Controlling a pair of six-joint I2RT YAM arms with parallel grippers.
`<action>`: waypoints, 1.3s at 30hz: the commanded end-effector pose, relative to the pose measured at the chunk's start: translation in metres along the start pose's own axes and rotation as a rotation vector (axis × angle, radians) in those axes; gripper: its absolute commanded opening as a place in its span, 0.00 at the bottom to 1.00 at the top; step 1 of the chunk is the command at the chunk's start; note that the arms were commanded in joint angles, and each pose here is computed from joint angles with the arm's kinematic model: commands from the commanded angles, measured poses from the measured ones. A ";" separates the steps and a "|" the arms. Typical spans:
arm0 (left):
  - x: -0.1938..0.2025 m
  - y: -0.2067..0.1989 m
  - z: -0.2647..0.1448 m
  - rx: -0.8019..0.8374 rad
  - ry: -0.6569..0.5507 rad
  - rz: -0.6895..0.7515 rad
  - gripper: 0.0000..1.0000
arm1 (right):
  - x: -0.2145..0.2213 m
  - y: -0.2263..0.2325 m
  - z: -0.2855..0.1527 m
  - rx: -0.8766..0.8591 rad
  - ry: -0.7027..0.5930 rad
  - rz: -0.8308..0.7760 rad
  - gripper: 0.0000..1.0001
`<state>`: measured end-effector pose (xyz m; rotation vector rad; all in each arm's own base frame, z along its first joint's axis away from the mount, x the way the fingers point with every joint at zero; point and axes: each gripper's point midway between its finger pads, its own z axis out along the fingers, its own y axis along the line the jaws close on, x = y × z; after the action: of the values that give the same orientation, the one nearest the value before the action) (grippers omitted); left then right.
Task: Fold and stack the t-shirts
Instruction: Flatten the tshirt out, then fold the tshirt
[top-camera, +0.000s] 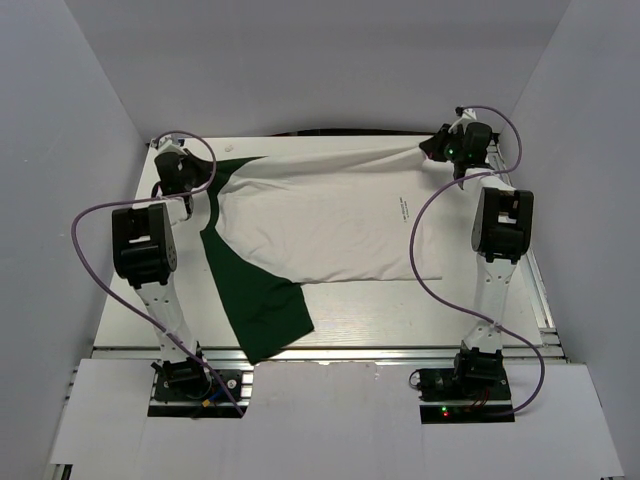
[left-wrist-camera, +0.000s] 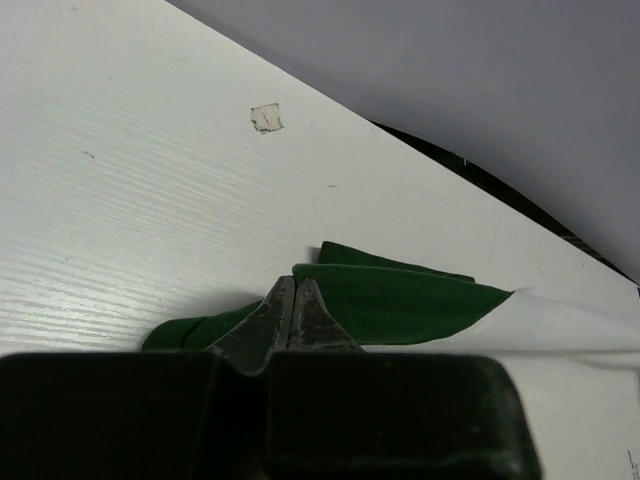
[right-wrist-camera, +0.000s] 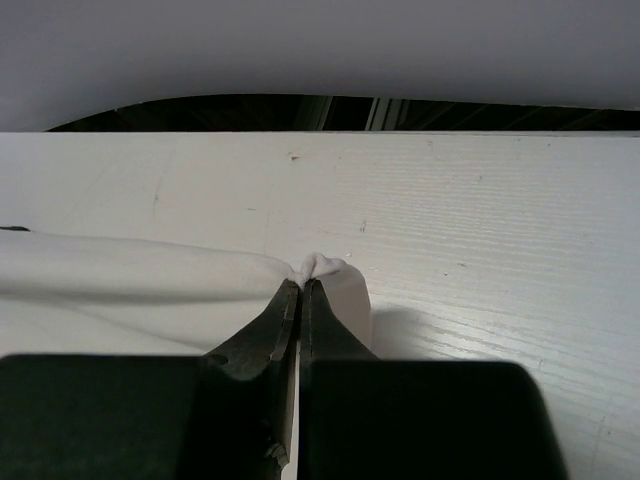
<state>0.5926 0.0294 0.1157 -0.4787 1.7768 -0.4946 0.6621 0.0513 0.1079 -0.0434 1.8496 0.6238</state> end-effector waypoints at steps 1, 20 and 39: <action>-0.057 -0.032 -0.024 0.065 -0.120 0.054 0.00 | -0.047 0.006 -0.015 -0.014 -0.096 -0.050 0.00; -0.031 -0.032 -0.055 0.078 -0.057 0.063 0.00 | -0.030 0.018 -0.031 -0.098 -0.070 -0.028 0.00; -0.001 -0.016 -0.068 0.039 0.002 0.056 0.00 | -0.004 0.015 -0.049 -0.093 -0.005 0.006 0.00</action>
<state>0.5329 0.0171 0.1017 -0.4395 1.8521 -0.5076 0.6150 0.0507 0.0888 -0.0586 1.8943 0.7496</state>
